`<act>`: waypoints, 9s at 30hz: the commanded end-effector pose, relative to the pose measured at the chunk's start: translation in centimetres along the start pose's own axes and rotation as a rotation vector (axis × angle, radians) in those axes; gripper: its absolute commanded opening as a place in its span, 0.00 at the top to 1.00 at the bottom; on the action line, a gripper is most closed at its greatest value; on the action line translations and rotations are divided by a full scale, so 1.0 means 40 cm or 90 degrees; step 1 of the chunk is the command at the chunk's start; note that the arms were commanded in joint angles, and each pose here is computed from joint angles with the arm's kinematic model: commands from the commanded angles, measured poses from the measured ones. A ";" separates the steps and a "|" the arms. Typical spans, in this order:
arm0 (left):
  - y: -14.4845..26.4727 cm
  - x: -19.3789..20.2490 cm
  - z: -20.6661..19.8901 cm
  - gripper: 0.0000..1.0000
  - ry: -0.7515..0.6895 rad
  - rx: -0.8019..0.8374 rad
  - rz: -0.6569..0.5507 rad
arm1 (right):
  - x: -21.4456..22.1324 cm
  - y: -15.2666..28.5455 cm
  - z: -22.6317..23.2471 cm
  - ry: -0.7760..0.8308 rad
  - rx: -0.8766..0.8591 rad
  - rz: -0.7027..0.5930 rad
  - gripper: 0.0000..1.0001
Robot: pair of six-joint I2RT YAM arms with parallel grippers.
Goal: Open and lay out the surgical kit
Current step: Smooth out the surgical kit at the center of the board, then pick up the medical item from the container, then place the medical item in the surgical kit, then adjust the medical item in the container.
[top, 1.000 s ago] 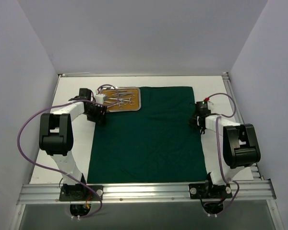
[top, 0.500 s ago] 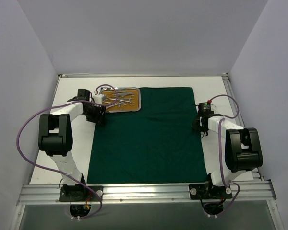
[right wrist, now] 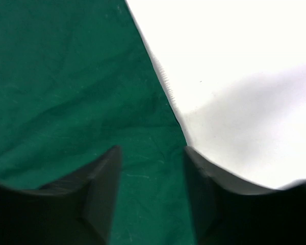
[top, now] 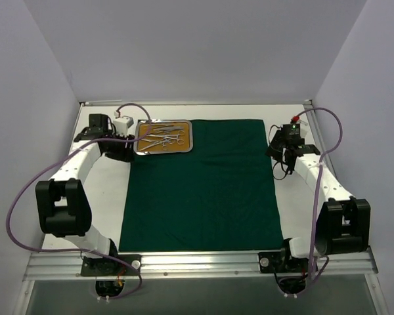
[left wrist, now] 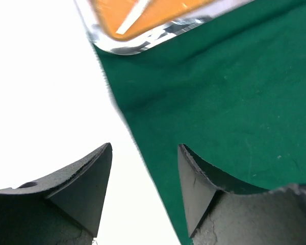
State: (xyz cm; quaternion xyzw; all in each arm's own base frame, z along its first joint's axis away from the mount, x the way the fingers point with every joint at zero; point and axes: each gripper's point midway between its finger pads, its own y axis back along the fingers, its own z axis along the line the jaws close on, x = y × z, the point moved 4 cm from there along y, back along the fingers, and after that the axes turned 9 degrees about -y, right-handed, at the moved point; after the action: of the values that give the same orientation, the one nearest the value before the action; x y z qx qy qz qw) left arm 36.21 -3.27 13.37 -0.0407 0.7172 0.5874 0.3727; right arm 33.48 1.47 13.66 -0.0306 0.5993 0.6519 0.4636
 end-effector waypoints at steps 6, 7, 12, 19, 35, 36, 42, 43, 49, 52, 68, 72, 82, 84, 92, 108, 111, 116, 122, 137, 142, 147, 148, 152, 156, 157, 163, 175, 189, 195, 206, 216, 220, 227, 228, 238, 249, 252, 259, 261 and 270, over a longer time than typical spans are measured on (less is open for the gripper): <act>0.194 -0.011 0.062 0.27 0.003 -0.106 -0.052 | -0.073 0.127 0.000 0.020 -0.039 -0.083 0.22; 0.215 -0.006 0.067 0.25 0.006 -0.128 -0.053 | -0.087 0.152 0.010 0.018 -0.063 -0.102 0.17; 0.264 -0.025 0.097 0.09 0.046 -0.199 -0.077 | -0.150 0.227 0.036 -0.004 -0.130 -0.197 0.00; 0.272 -0.147 0.111 0.06 0.066 -0.155 -0.151 | -0.174 0.263 0.083 -0.008 -0.224 -0.240 0.07; 0.147 -0.230 0.024 0.12 0.019 -0.107 -0.088 | -0.077 0.209 0.328 0.262 -0.329 -0.106 0.45; 0.167 -0.218 0.020 0.12 0.017 -0.111 -0.091 | -0.070 0.211 0.366 0.277 -0.366 -0.085 0.45; 0.196 -0.075 0.043 0.12 0.037 -0.133 -0.025 | -0.017 0.239 0.523 0.375 -0.459 -0.058 0.48; 0.207 -0.057 0.061 0.11 0.045 -0.147 -0.018 | -0.017 0.279 0.566 0.394 -0.487 -0.071 0.47; 0.241 0.001 0.079 0.11 0.076 -0.151 -0.027 | 0.043 0.304 0.672 0.487 -0.515 -0.062 0.43; 0.260 0.006 0.080 0.11 0.075 -0.152 -0.040 | 0.081 0.282 0.729 0.549 -0.516 -0.055 0.41; 0.234 0.050 0.086 0.10 0.037 -0.146 -0.031 | 0.247 -0.011 1.002 0.709 -0.510 -0.106 0.60; 0.229 0.027 0.083 0.10 0.022 -0.112 -0.037 | 0.260 -0.050 1.024 0.725 -0.526 -0.140 0.64; 0.198 0.013 0.110 0.11 0.067 -0.062 0.065 | 0.335 -0.150 1.023 0.687 -0.594 -0.050 0.65; 0.185 0.022 0.112 0.11 0.075 -0.061 0.076 | 0.361 -0.179 1.013 0.691 -0.599 -0.022 0.66; 0.156 0.038 0.122 0.11 0.100 -0.062 0.101 | 0.430 -0.236 0.966 0.694 -0.607 0.068 0.68; 0.154 0.053 0.136 0.11 0.105 -0.083 0.111 | 0.459 -0.317 0.901 0.658 -0.544 0.126 0.85; 0.155 0.053 0.135 0.11 0.106 -0.082 0.108 | 0.470 -0.332 0.883 0.671 -0.522 0.132 0.81; 0.158 0.052 0.134 0.11 0.106 -0.083 0.104 | 0.475 -0.347 0.863 0.688 -0.494 0.131 0.83; 0.158 0.053 0.133 0.11 0.106 -0.083 0.103 | 0.442 -0.286 0.902 0.688 -0.532 0.103 1.00; 0.163 0.051 0.130 0.11 0.103 -0.083 0.096 | 0.331 -0.126 0.989 0.673 -0.599 -0.005 1.00; 0.166 0.052 0.129 0.11 0.101 -0.085 0.096 | 0.325 -0.126 0.989 0.648 -0.591 -0.003 1.00; 0.167 0.049 0.129 0.11 0.101 -0.084 0.094 | 0.303 -0.125 0.991 0.624 -0.570 -0.018 1.00; 0.168 0.048 0.129 0.11 0.102 -0.085 0.094 | 0.292 -0.114 0.994 0.615 -0.566 -0.023 1.00; 0.167 0.042 0.140 0.11 0.107 -0.096 0.095 | 0.223 -0.072 0.970 0.524 -0.496 -0.051 1.00; 0.169 0.024 0.158 0.11 0.118 -0.113 0.096 | 0.145 -0.012 0.889 0.395 -0.409 -0.103 1.00; 0.165 0.022 0.162 0.11 0.124 -0.113 0.099 | 0.107 0.051 0.870 0.340 -0.413 -0.112 1.00; 0.167 0.004 0.167 0.11 0.135 -0.116 0.095 | 0.173 0.066 0.609 0.249 -0.274 -0.072 1.00; 0.173 -0.007 0.157 0.11 0.142 -0.103 0.080 | 0.432 0.081 0.269 0.146 -0.144 0.055 1.00; 0.181 -0.013 0.150 0.11 0.141 -0.098 0.068 | 0.557 0.026 0.167 0.157 -0.101 0.091 1.00; 0.184 -0.013 0.149 0.11 0.140 -0.099 0.066 | 0.556 0.036 0.187 0.187 -0.088 0.106 0.89; 0.179 -0.012 0.149 0.11 0.138 -0.095 0.067 | 0.479 0.111 0.215 0.195 -0.096 0.057 0.80; 0.188 -0.015 0.154 0.11 0.135 -0.106 0.069 | 0.303 0.229 0.563 0.364 -0.313 0.010 0.66; 0.190 -0.003 0.155 0.11 0.133 -0.111 0.082 | 0.304 0.182 0.710 0.477 -0.420 0.082 0.79; 0.196 0.017 0.162 0.11 0.133 -0.129 0.106 | 0.328 0.046 0.917 0.573 -0.491 0.112 0.82; 0.194 0.018 0.165 0.11 0.133 -0.130 0.108 | 0.319 0.014 0.942 0.561 -0.504 0.105 0.80; 0.163 0.035 0.176 0.11 0.142 -0.124 0.132 | 0.318 -0.143 0.980 0.327 -0.575 0.176 0.64; 0.152 0.044 0.185 0.11 0.145 -0.125 0.140 | 0.416 -0.246 0.925 0.291 -0.570 0.286 0.71; 0.154 0.043 0.187 0.11 0.146 -0.126 0.140 | 0.431 -0.254 0.916 0.284 -0.568 0.303 0.71; 0.153 0.044 0.191 0.11 0.148 -0.127 0.140 | 0.454 -0.264 0.891 0.254 -0.580 0.341 0.72; 0.153 0.044 0.191 0.11 0.148 -0.127 0.140 | 0.456 -0.265 0.884 0.232 -0.579 0.357 0.73; 0.153 0.044 0.191 0.11 0.147 -0.128 0.139 | 0.458 -0.260 0.863 0.224 -0.578 0.381 0.74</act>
State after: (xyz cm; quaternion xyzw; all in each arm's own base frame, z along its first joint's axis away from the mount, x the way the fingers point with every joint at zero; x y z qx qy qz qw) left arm 34.73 5.42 16.10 -0.0530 0.7014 0.6814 0.2021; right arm 49.26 38.81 4.85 -0.1980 0.2961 0.9271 0.1165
